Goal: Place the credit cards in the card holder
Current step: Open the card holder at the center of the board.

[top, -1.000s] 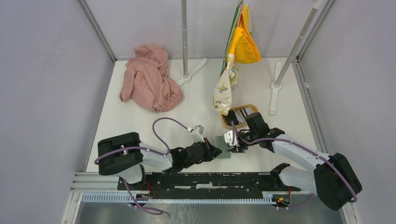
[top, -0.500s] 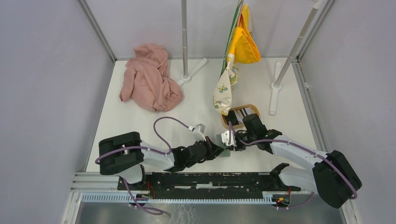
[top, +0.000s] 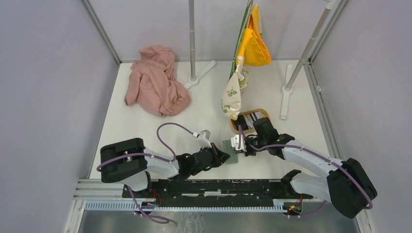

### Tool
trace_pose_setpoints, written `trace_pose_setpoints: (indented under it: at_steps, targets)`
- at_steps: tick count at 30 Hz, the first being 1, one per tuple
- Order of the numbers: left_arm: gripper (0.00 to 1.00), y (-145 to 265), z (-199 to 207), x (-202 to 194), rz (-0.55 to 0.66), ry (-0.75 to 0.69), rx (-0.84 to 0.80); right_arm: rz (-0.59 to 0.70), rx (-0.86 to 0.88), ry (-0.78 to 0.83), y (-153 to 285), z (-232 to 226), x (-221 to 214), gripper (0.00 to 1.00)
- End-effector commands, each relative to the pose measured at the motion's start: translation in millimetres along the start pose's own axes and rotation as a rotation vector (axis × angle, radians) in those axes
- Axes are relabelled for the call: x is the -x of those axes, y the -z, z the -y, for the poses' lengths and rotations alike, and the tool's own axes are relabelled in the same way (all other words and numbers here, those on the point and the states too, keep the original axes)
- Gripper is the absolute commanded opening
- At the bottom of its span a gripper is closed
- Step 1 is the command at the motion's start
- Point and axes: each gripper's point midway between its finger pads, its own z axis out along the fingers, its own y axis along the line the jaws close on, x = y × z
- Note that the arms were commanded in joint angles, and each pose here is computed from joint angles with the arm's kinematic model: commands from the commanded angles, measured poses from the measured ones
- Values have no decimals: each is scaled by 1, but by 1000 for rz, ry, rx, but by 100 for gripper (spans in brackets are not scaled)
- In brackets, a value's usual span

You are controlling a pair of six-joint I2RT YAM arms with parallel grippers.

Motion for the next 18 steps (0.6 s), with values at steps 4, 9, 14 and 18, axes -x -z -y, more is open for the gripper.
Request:
trace_pose_setpoints:
  at_steps: [4,9,14,18]
  targets:
    - [18,13,-13,17,65,-21,46,100,-24,36,17,15,28,0]
    - [50,16,-32,21,56,-110,153,116,2,25,16,12,28,0]
    - [66,30,-41,34,62,-201,225,170,51,26,20,5,36,0]
    - [76,41,-20,34,23,-260,122,213,104,43,25,-2,43,0]
